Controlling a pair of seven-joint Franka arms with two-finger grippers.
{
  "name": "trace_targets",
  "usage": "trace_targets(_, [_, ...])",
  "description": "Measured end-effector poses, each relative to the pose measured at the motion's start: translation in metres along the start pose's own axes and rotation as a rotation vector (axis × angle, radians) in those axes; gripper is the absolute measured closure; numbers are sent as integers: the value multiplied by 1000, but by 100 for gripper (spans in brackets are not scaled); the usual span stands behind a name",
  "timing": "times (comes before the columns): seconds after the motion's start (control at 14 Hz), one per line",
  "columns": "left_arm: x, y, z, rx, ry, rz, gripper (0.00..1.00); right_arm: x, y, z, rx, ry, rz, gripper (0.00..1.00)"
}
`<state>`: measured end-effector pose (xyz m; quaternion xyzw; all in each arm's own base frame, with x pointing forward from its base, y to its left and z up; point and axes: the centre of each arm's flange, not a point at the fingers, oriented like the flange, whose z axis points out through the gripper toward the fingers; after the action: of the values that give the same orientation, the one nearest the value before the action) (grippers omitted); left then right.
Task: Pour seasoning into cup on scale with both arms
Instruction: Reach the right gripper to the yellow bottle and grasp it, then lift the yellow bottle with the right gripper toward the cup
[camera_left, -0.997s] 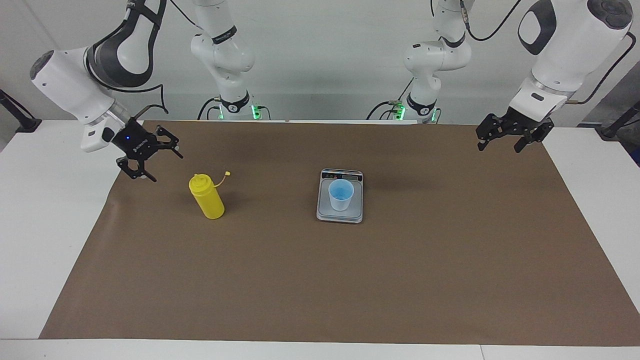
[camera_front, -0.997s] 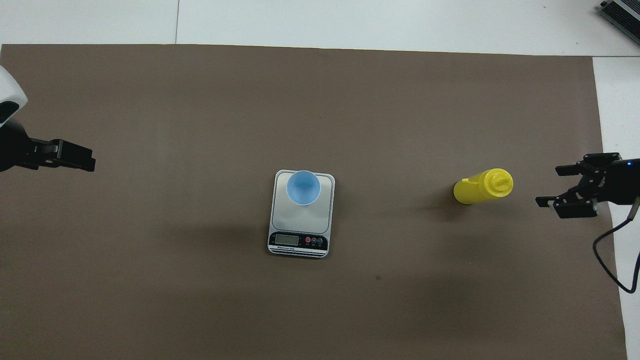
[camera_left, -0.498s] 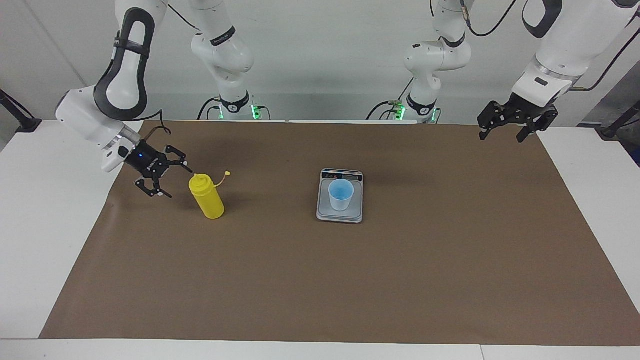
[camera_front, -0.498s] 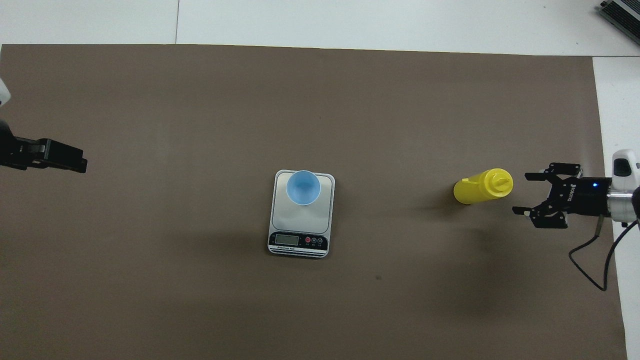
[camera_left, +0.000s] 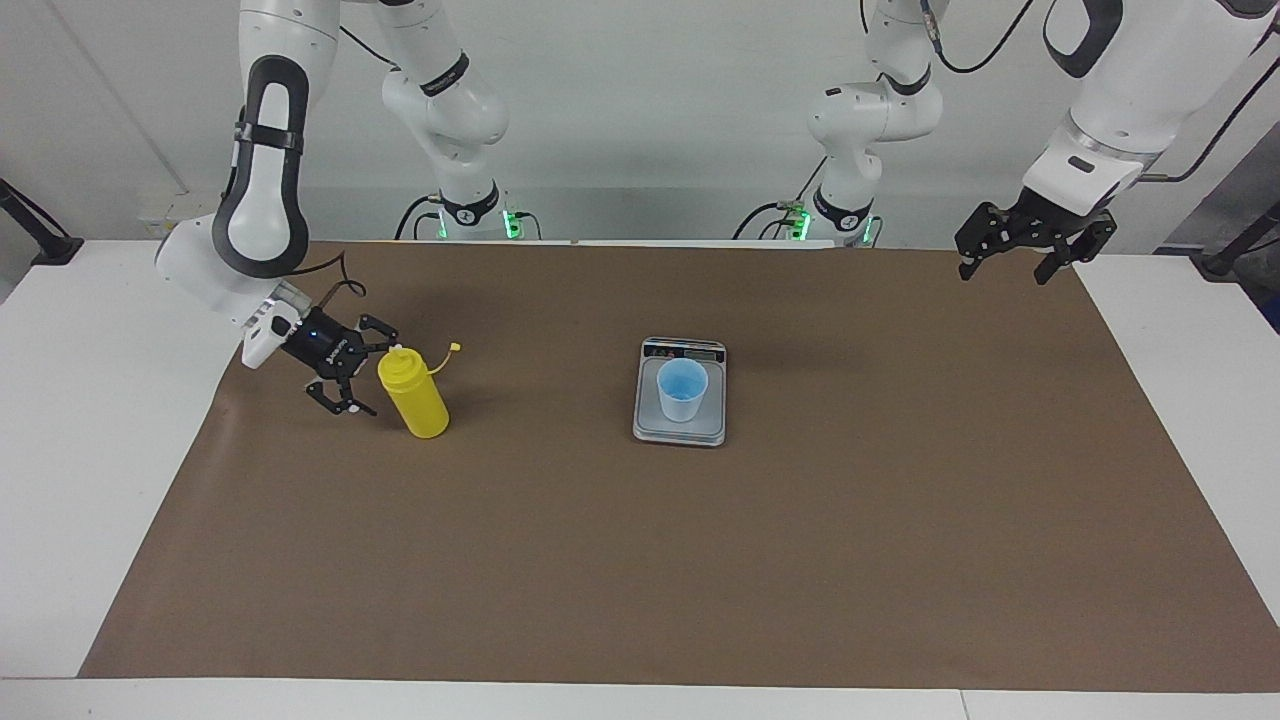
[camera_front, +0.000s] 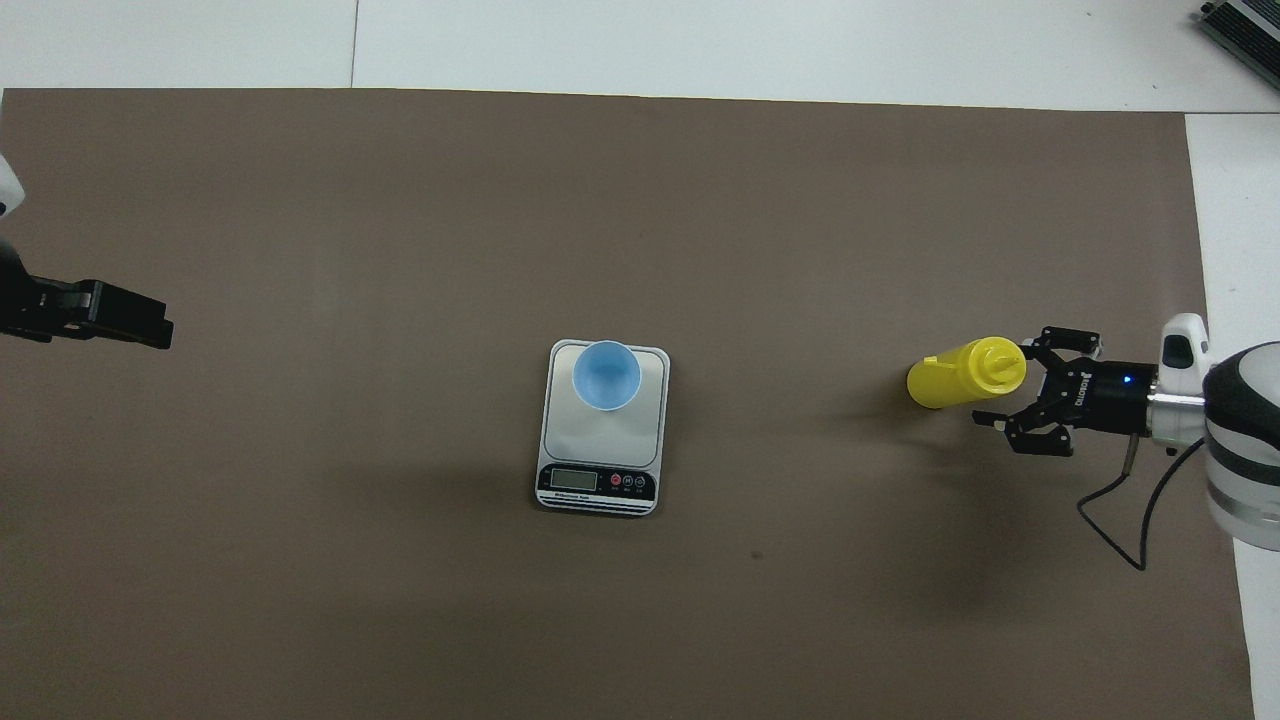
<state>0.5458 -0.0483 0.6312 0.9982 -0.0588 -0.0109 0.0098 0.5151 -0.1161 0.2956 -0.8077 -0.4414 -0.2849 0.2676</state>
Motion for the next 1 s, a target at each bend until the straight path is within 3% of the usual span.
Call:
trace_targets(0.14, [0,0,1,0,-1,0,0,5,-1,20,4,32,-4,0])
trace_targets(0.43, [0,1,2,0,-4,2,0,28,-10,46,13,34,-29,0])
trace_targets(0.5, [0,1,2,0,-4,2,0,32,-12,51,19,34,-35,7])
trace_targets(0.64, [0,1,2,0,-4,2,0,37,-13,55,17,31,-45,33])
trace_targets(0.78, [0,1,2,0,-4,2,0,48,-14,61,-1,14,-70,35])
trace_targets(1.0, [0,1,2,1,-4,2,0,103,-32,90,-50,-32,-101,35])
